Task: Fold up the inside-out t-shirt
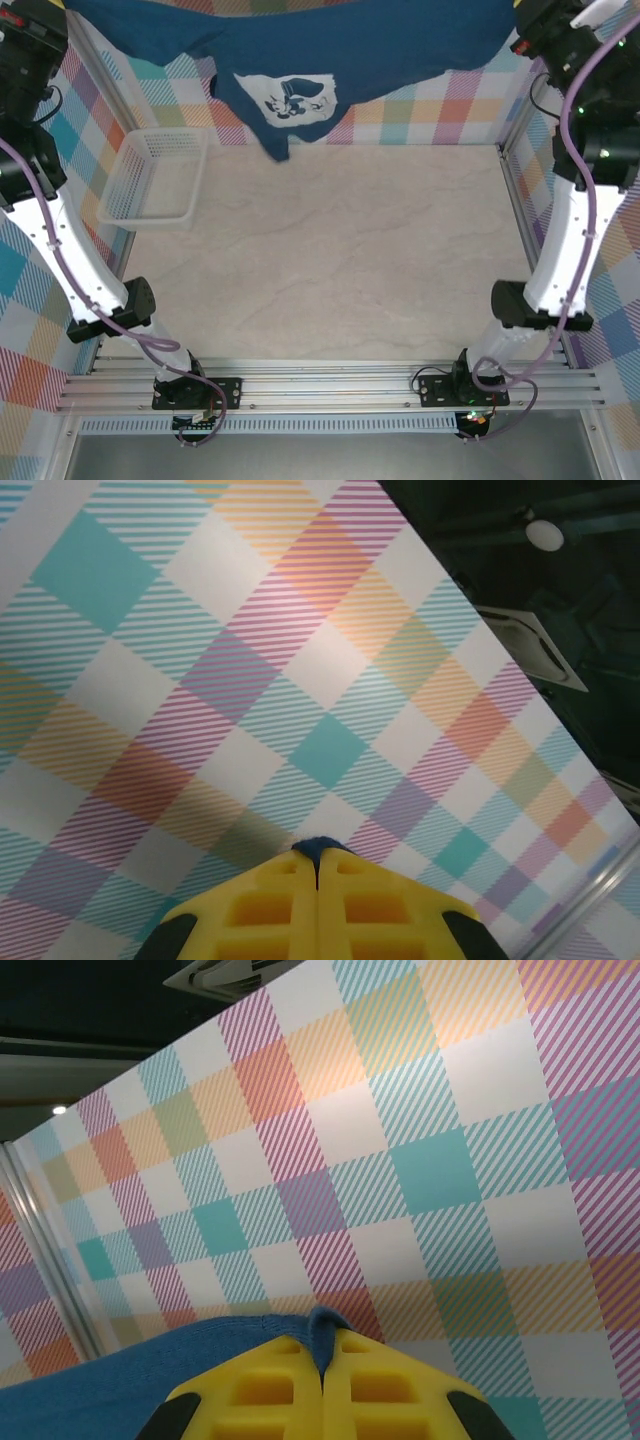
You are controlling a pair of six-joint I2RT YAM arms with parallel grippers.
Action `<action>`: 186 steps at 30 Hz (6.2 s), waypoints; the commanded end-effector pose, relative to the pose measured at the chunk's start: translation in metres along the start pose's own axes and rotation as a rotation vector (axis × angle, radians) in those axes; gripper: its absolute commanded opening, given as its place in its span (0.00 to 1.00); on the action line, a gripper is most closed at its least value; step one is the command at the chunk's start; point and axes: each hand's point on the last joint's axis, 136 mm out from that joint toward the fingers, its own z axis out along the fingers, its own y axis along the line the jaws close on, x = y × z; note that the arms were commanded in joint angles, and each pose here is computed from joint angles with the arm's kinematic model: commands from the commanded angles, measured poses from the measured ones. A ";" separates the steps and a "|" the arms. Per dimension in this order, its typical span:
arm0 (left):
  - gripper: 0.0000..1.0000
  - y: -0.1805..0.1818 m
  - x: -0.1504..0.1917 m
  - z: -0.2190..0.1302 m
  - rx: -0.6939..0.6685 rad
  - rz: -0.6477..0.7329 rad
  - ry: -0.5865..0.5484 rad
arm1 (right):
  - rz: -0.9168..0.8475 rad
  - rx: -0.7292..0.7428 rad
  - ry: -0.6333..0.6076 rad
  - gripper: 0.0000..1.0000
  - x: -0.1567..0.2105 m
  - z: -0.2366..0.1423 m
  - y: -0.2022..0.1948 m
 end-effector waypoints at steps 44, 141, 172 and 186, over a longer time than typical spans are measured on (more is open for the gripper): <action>0.00 0.091 0.262 -0.208 -0.361 0.056 0.469 | 0.329 0.274 0.810 0.00 0.341 -0.187 -0.059; 0.00 0.184 0.469 -0.275 -0.559 -0.341 1.096 | 0.363 0.965 1.290 0.08 0.502 -0.276 -0.201; 0.00 0.227 0.516 -0.312 -0.716 -0.273 1.153 | 0.255 -0.133 1.428 0.46 0.595 -0.216 0.118; 0.00 0.226 0.512 -0.307 -0.691 -0.249 1.134 | 0.117 -0.085 1.610 0.47 0.693 -0.233 0.195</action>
